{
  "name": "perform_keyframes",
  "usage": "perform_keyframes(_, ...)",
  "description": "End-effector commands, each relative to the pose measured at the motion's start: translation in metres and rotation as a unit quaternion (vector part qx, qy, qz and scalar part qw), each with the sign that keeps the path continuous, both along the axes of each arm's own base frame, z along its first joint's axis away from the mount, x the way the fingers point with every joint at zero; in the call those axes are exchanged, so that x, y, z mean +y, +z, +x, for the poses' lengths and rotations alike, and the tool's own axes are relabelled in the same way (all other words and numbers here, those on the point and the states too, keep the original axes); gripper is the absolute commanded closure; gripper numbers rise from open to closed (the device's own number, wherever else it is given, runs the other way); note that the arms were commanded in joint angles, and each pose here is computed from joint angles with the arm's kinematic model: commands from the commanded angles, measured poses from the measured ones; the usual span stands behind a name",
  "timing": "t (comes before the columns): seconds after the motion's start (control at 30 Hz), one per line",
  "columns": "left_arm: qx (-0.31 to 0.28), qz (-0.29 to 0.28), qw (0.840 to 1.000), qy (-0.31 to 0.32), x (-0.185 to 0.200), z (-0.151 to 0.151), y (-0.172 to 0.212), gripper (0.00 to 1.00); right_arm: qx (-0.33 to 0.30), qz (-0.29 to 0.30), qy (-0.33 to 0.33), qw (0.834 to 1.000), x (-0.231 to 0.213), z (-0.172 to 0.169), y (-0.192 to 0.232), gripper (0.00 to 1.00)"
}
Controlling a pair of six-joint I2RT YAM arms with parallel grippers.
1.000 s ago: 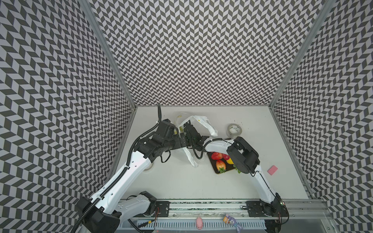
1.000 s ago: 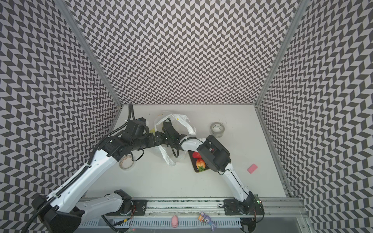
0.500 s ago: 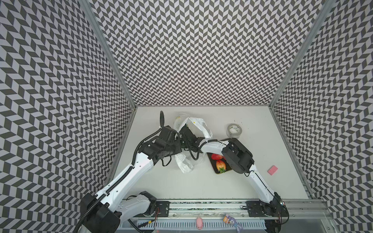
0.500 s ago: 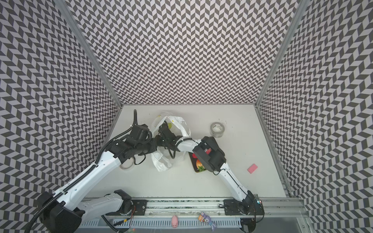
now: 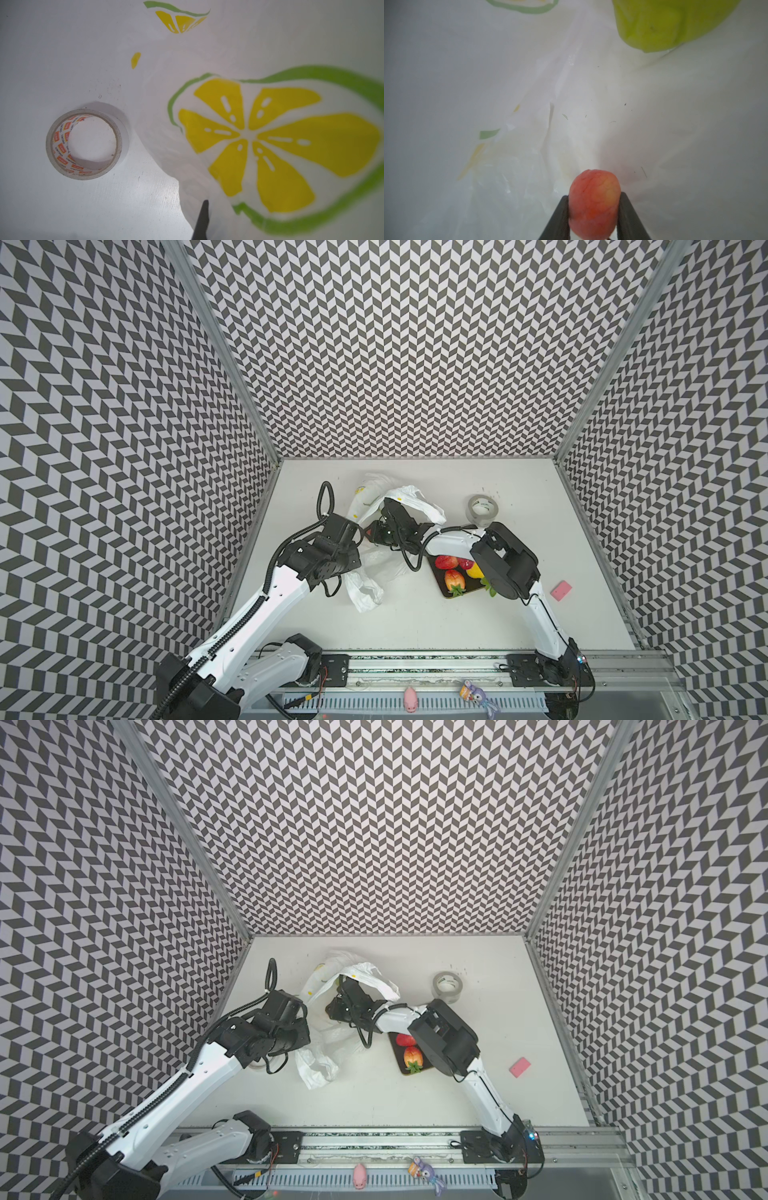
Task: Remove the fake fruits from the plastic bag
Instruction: 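Lift the red strawberry out of the bag toward the black tray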
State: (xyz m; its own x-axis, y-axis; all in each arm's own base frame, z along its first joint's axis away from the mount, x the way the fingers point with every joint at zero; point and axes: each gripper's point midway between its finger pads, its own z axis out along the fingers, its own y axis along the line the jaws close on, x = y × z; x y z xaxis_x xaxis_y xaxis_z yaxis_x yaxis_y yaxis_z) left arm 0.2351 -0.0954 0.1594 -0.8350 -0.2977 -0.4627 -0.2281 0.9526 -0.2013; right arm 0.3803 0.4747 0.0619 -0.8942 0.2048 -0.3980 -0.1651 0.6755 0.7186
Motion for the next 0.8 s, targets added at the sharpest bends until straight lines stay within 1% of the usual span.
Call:
perform_keyframes(0.0,-0.010,0.005,1.000,0.011,0.005,0.002,-0.002,1.00,-0.026,0.060,-0.003,0.998,0.001,0.001,0.054,0.74)
perform_keyframes(0.17,-0.034,-0.012,0.999,0.011,-0.001,0.011,0.005,1.00,-0.027,0.075,0.013,0.997,-0.011,-0.018,0.077,0.74)
perform_keyframes(0.27,-0.056,-0.023,0.998,0.011,-0.006,0.019,0.013,1.00,-0.022,0.083,0.020,0.996,-0.025,-0.035,0.089,0.74)
perform_keyframes(0.4,-0.080,-0.024,0.996,0.009,-0.010,0.033,0.023,1.00,0.021,0.136,0.023,0.990,-0.051,-0.067,0.107,0.74)
perform_keyframes(0.5,-0.091,-0.032,0.995,0.009,-0.014,0.040,0.027,1.00,0.032,0.155,0.021,0.987,-0.068,-0.085,0.127,0.74)
perform_keyframes(0.63,-0.105,-0.041,0.994,0.012,-0.016,0.043,0.027,1.00,0.025,0.160,0.006,0.987,-0.092,-0.100,0.154,0.73)
perform_keyframes(0.77,-0.112,-0.044,0.993,0.014,-0.016,0.045,0.029,1.00,0.007,0.147,-0.038,0.988,-0.128,-0.109,0.171,0.73)
